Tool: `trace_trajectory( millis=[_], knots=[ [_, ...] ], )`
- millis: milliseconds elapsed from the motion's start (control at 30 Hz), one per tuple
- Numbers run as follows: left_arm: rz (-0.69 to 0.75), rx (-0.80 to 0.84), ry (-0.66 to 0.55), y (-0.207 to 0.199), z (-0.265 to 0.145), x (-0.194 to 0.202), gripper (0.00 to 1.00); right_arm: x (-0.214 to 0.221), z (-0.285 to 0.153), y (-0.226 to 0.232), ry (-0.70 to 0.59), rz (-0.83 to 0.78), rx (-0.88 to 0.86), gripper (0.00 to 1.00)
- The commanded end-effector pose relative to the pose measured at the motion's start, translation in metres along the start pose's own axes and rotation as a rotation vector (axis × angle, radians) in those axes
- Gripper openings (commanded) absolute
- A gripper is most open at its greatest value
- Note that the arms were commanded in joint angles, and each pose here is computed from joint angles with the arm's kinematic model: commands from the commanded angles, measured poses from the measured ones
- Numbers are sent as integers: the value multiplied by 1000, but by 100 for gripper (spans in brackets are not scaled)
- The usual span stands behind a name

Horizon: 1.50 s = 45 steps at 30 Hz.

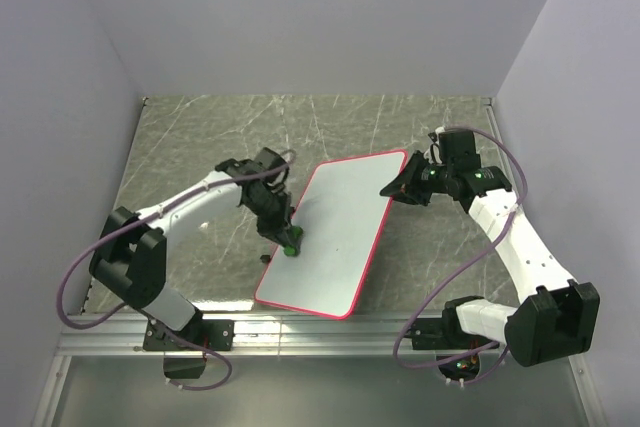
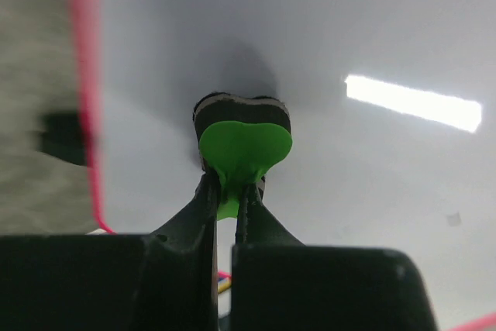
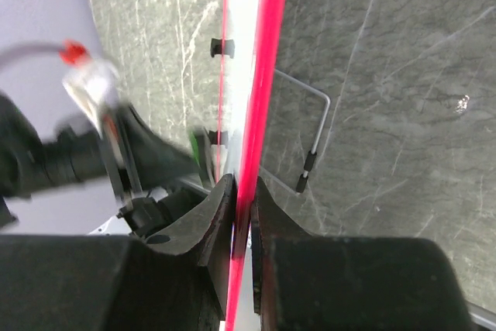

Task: Erase the whiteboard

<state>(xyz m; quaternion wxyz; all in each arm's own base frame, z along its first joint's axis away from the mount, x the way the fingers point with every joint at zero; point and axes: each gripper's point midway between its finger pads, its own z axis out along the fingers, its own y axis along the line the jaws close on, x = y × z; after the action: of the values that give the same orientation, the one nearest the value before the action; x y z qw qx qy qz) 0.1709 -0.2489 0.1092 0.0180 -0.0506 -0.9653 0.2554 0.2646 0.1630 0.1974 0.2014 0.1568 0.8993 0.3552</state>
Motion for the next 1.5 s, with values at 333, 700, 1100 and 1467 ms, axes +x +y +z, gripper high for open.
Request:
trace_trajectory(
  millis=[333,700,1100,1467],
  knots=[
    [-254,-288,-443,131,-107,-107,0,-5,-4,3,-20,-80,21,27],
    [-392,-435,-429,216,-82,-90,1,-33,-33,39,-92,-137,-6,94],
    [-478,-527,-371,241,-65,-87,70,-48,-83,34,-205,-171,21,100],
    [-446,-431,-550,196,-126,-116,99,-31,-158,91,-389,-263,-177,100]
  ],
)
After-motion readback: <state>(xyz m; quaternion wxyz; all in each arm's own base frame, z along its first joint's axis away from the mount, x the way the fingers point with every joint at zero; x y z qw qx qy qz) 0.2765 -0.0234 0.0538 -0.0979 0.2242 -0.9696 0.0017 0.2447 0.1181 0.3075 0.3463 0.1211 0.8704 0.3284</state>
